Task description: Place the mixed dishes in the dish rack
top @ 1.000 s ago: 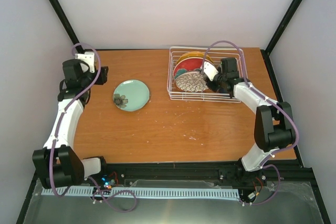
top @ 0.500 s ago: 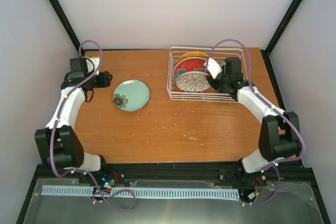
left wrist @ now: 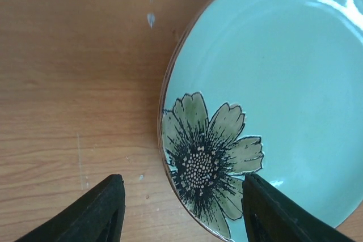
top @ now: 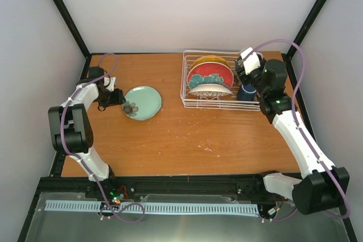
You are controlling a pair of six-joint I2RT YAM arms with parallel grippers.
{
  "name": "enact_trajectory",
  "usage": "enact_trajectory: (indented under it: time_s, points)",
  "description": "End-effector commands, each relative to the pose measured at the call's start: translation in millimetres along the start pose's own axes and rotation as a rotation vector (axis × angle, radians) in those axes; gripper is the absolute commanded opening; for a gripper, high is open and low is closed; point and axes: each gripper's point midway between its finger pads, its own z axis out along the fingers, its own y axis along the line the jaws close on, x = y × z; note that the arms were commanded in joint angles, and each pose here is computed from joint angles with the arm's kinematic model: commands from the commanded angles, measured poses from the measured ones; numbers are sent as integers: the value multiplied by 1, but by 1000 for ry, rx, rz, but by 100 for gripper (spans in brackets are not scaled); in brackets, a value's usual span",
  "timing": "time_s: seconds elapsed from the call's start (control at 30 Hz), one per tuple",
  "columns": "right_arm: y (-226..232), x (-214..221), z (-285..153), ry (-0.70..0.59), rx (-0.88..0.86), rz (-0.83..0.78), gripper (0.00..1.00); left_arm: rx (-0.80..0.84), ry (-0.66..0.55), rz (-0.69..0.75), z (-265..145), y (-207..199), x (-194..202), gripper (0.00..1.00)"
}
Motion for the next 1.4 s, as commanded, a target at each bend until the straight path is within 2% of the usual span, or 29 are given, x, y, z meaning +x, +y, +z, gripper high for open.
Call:
enact_trajectory:
  time_s: [0.0,0.57,0.77,0.87,1.0,1.17,1.3,1.37]
  points:
    - [-14,-31,-16,-70,19,78,51,12,43,-21,6,0,1,57]
    - [-3,-33,-27,-44,-53,121,52,70,124,-26,45,2,14,56]
    - [-2,-31,-27,-35,-57,124,52,93,152,-31,59,2,22,52]
    - [-2,-31,-26,-32,-61,126,52,114,158,-35,65,0,23,44]
    - [0,-28,-24,-20,-67,129,52,141,170,-42,71,-3,24,27]
    - [1,-24,-21,-5,-75,129,52,162,185,-47,78,-5,27,11]
    - [4,-22,-17,4,-88,128,52,189,175,-41,78,-9,24,1]
    - [6,-22,-15,4,-97,129,52,220,162,-35,75,-14,22,1]
